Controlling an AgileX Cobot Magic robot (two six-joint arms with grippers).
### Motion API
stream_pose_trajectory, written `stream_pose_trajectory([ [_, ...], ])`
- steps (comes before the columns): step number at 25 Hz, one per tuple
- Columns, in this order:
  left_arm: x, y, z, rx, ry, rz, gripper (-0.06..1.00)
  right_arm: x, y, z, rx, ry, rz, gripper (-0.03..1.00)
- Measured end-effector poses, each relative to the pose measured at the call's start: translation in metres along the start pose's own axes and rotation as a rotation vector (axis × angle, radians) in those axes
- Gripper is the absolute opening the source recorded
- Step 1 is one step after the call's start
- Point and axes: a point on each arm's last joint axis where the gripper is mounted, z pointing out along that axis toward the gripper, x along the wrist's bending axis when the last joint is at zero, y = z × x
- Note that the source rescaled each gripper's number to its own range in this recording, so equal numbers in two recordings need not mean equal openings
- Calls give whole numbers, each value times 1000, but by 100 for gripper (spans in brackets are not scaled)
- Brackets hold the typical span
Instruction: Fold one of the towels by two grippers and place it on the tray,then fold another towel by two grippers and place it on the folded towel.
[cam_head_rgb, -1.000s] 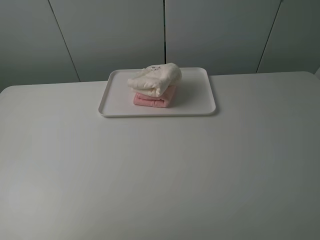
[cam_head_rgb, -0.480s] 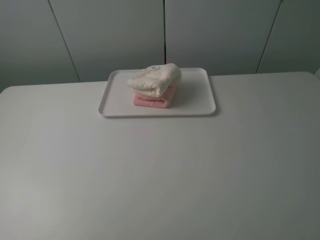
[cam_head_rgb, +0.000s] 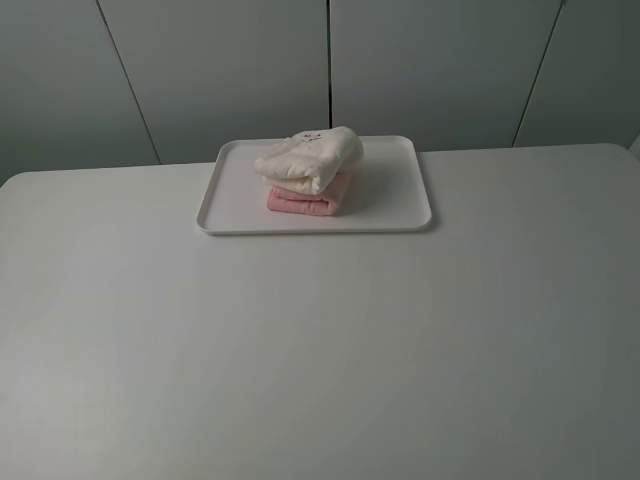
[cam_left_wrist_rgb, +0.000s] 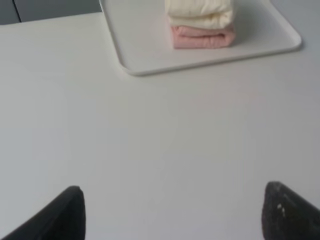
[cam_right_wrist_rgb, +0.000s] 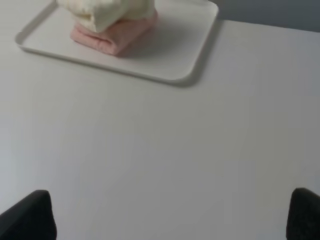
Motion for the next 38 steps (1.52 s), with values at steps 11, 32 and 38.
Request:
stream_pose_trajectory([
  [11,3,0,2,-9,28,10,93,4,1,2,-17,47,-45,100],
  [32,7,0,3,-5,163,-7,93,-1,1,3,-21,-194,51,100],
  [38,9,0,4,-5,254,-33,93,-1,2,4,-20,-257,61,100],
])
